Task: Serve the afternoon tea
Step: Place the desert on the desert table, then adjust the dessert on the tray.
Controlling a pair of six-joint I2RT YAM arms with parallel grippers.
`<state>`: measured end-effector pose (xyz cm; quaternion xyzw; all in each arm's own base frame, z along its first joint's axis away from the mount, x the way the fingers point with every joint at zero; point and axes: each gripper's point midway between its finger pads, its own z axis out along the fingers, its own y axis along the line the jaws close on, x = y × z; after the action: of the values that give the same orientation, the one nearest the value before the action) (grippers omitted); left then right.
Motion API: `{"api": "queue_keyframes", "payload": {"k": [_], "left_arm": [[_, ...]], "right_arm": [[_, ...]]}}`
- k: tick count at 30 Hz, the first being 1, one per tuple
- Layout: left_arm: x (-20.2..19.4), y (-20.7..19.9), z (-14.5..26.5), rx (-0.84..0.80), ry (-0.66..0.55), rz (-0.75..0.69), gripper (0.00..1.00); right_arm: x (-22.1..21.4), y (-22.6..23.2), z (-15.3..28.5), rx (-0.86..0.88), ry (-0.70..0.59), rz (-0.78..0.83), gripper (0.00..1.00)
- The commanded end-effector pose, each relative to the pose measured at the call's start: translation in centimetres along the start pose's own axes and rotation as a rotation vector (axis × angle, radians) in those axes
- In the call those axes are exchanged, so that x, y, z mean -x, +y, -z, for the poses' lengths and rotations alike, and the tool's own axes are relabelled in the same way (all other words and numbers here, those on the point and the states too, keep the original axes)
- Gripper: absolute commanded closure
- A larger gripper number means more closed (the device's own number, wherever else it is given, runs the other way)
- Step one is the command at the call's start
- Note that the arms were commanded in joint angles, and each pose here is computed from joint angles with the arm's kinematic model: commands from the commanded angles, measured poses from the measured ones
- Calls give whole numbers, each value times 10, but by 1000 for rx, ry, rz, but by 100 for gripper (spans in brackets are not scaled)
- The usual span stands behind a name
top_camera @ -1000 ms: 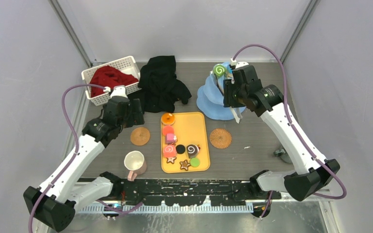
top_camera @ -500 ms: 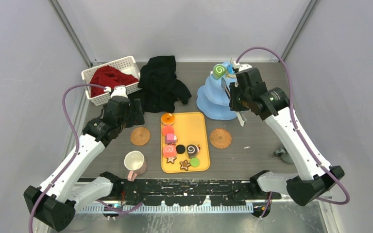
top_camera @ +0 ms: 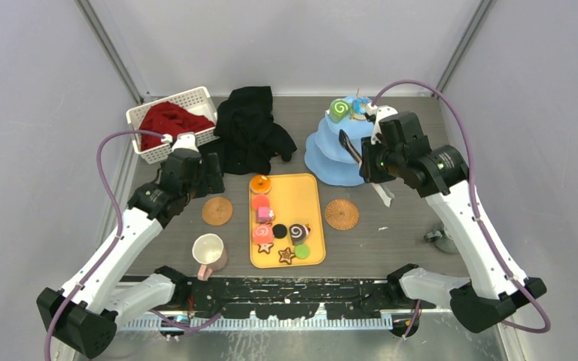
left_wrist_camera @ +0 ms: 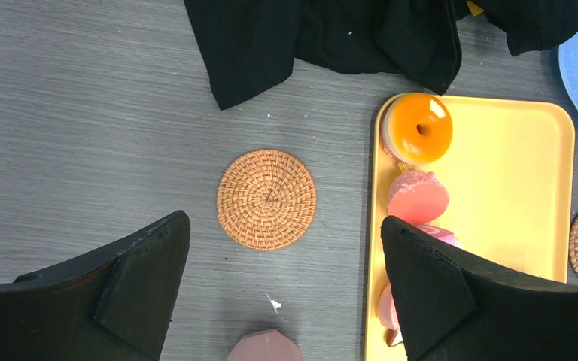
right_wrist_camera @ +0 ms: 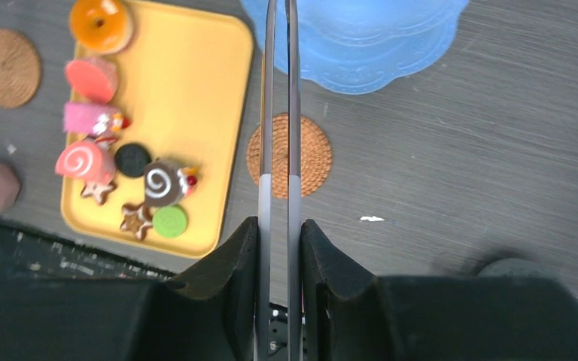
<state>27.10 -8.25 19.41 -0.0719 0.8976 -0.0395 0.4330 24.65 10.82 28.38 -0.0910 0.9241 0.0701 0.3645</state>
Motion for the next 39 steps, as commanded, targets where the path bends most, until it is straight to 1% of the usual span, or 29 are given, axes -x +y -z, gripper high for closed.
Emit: {"api": "queue_keyframes", "payload": {"k": [1,3,7,11,13,15,18,20,30,35,39], "left_arm": [[19,-6,4,-26,-65,33,3],[19,-6,4,-28,-64,35,3],[20,-8,3,-31,-63,44,3],[19,-9,1,-28,-58,50,3],[20,-6,2,-11,-60,49,3],[21,-2,3,5,-65,49,3],[21,0,3,11,-73,51,3],[20,-1,3,9,-70,54,3],[17,-2,1,2,-58,59,4],[17,-4,0,-2,-55,57,3],[16,-5,-1,-4,-52,57,3]], "right_arm": [[-6,27,33,214,-53,96,77],[-18,36,39,284,-31,115,78],[-49,59,39,425,61,132,78],[-78,82,29,509,183,145,84],[-96,92,22,505,253,166,86],[-123,104,17,493,352,219,89],[-154,100,6,396,479,284,91],[-164,95,0,351,526,305,93],[-170,96,-2,341,557,325,94],[-157,93,-11,292,496,329,94],[-154,103,-30,302,464,321,94]]}}
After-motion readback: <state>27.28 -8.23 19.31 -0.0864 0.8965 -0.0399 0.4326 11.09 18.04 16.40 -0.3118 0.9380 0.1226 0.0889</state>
